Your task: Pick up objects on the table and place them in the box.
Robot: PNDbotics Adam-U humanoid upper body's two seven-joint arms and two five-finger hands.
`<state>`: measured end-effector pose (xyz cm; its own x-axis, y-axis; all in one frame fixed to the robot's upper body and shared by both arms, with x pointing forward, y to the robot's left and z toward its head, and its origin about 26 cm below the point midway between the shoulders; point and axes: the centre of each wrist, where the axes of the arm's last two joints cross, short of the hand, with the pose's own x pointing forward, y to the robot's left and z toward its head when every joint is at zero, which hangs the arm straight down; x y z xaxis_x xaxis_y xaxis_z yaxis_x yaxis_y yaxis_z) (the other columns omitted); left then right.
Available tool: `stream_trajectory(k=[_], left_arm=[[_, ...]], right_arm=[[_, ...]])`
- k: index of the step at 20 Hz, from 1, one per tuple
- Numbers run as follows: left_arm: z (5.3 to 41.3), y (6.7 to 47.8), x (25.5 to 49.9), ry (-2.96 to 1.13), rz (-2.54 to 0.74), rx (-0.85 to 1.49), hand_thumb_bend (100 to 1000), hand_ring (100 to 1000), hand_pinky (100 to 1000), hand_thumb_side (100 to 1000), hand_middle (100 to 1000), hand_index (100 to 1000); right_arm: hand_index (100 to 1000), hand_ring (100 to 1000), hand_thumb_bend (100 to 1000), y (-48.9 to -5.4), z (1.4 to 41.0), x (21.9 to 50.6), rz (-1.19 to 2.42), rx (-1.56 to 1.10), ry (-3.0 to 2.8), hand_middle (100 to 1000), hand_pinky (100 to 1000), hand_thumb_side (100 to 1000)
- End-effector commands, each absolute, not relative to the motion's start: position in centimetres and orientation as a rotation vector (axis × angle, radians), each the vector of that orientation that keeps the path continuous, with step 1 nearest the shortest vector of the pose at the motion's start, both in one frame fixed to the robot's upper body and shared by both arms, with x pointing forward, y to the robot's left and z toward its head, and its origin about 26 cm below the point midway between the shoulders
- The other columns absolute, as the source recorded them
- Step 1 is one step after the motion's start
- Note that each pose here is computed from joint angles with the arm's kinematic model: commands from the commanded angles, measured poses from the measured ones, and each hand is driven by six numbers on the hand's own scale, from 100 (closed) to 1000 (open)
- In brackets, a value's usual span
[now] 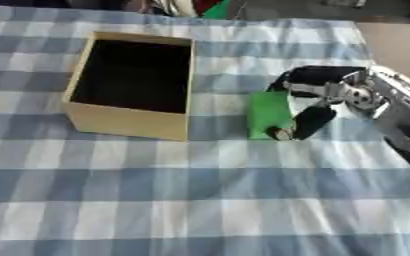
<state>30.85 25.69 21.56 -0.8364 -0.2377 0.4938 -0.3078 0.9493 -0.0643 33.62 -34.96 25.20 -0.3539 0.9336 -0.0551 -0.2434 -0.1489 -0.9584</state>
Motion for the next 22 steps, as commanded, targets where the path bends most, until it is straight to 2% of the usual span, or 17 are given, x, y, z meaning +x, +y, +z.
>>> stream_trajectory(k=[1,6,14,19,22], left_arm=[[22.3,25.7,30.6,-2.63,0.179,0.388,100,589,718,886,701,766],[22.2,25.7,30.6,-2.627,0.176,0.39,100,589,718,888,700,766],[22.3,25.7,30.6,-2.627,0.172,0.391,100,589,718,887,698,765],[22.2,25.7,30.6,-2.624,0.165,0.389,100,590,719,888,697,765],[22.2,25.7,30.6,-2.623,0.161,0.386,100,591,719,888,696,765]], right_arm=[[716,769,182,-34.9,27.2,32.8,1.66,-0.944,-1.229,606,769,448],[717,762,101,-34.3,28.8,32.0,1.634,-0.94,-1.294,603,768,462],[695,714,100,-33.2,32.5,31.7,1.541,-0.958,-1.448,570,744,449],[683,679,100,-32.5,34.7,32.5,1.521,-0.931,-1.512,553,722,483],[670,662,100,-32.0,35.9,33.3,1.515,-0.9,-1.539,537,715,468]])
